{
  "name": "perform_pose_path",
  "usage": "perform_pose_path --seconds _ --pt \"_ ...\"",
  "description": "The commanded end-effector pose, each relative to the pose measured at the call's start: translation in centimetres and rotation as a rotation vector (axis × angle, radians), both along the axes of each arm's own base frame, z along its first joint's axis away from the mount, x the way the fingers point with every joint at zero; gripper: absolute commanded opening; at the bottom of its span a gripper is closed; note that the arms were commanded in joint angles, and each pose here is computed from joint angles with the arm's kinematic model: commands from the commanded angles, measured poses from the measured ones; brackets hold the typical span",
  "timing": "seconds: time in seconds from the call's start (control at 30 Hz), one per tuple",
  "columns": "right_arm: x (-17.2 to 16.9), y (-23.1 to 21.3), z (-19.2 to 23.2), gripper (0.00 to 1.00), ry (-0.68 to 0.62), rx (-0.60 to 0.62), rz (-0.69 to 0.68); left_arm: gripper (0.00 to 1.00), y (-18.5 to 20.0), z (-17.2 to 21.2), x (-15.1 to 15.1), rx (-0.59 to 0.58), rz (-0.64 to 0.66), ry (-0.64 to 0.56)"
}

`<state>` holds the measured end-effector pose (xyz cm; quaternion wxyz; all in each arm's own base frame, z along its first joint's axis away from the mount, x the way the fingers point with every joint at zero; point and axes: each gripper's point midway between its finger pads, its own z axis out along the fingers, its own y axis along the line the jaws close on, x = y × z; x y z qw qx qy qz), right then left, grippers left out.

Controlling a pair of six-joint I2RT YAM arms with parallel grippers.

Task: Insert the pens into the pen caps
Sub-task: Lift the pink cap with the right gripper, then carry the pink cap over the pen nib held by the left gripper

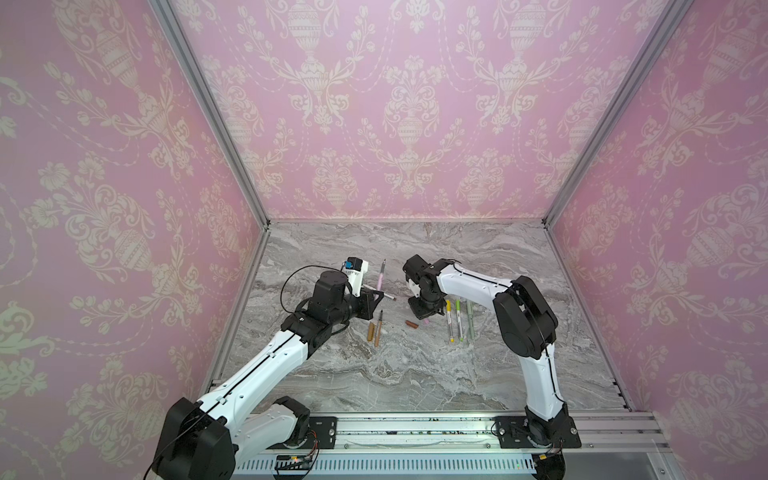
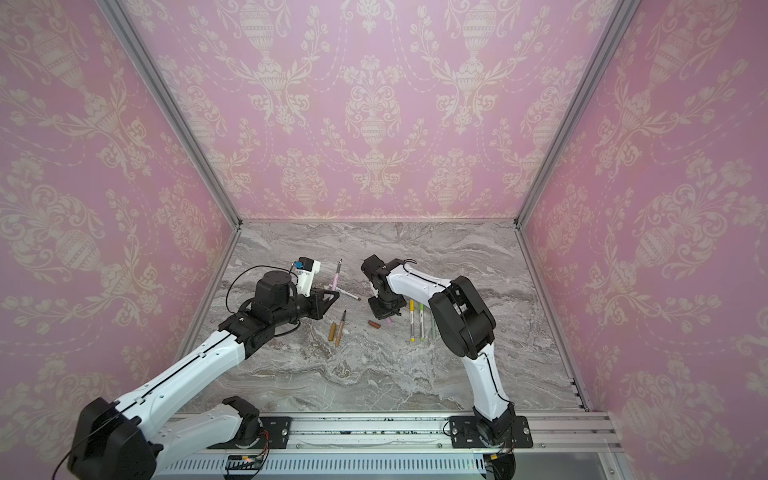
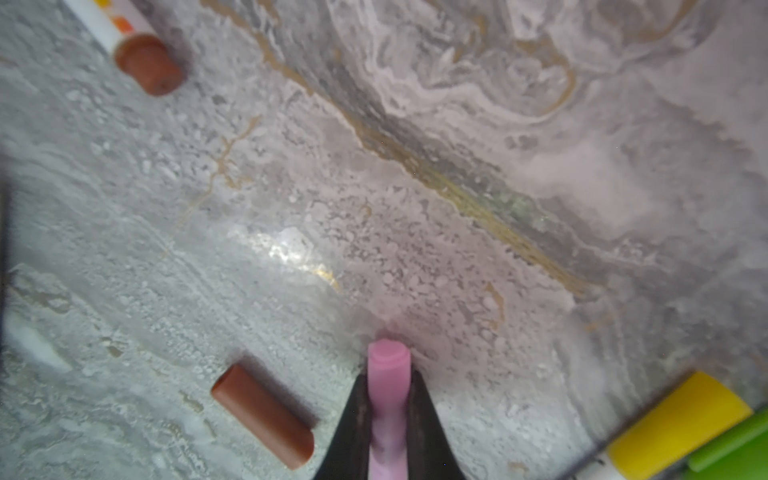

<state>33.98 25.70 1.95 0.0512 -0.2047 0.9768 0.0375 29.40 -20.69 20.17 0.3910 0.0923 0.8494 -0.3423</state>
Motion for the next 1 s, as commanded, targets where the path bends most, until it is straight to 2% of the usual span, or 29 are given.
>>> perform_pose_path --seconds 0.0,0.07,0.23,0.4,0.47,0.6,0.73,0.87,0.97 --pt "-1.1 -1.9 -2.3 0.03 0.034 -0.079 -0.034 0.0 0.2 1.8 0.2 -0.027 0.017 -0.021" --pt "-0.5 -1.8 -1.0 0.0 -0.001 -0.064 -0.055 0.0 0.2 1.7 0.2 -0.027 0.018 -0.016" --pt "1.6 -1.7 4.5 0.0 -0.128 0.016 -0.152 0.0 0.0 1.5 0.1 -0.029 0.004 -0.01" --pt "4.2 -1.8 12.0 0.0 -0.265 0.205 -0.323 0.0 -0.8 0.9 -0.3 -0.029 -0.044 0.009" --pt "5.2 -1.9 14.9 0.0 -0.305 0.318 -0.418 0.0 -1.4 0.8 -0.6 -0.032 -0.073 0.013" --pt "6.5 -1.7 18.8 0.0 -0.31 0.548 -0.591 0.0 -2.4 0.5 -1.2 -0.028 -0.112 0.012" --pt "7.2 -0.1 21.2 0.0 -0.277 0.721 -0.66 0.0 -3.3 0.1 -1.5 -0.022 -0.145 0.024" --pt "7.6 1.5 22.3 0.0 -0.227 0.837 -0.694 0.0 -4.2 -0.3 -1.6 -0.019 -0.169 0.037" --pt "7.8 2.3 22.4 0.0 -0.198 0.872 -0.698 0.0 -4.7 -0.3 -1.7 -0.023 -0.179 0.04"
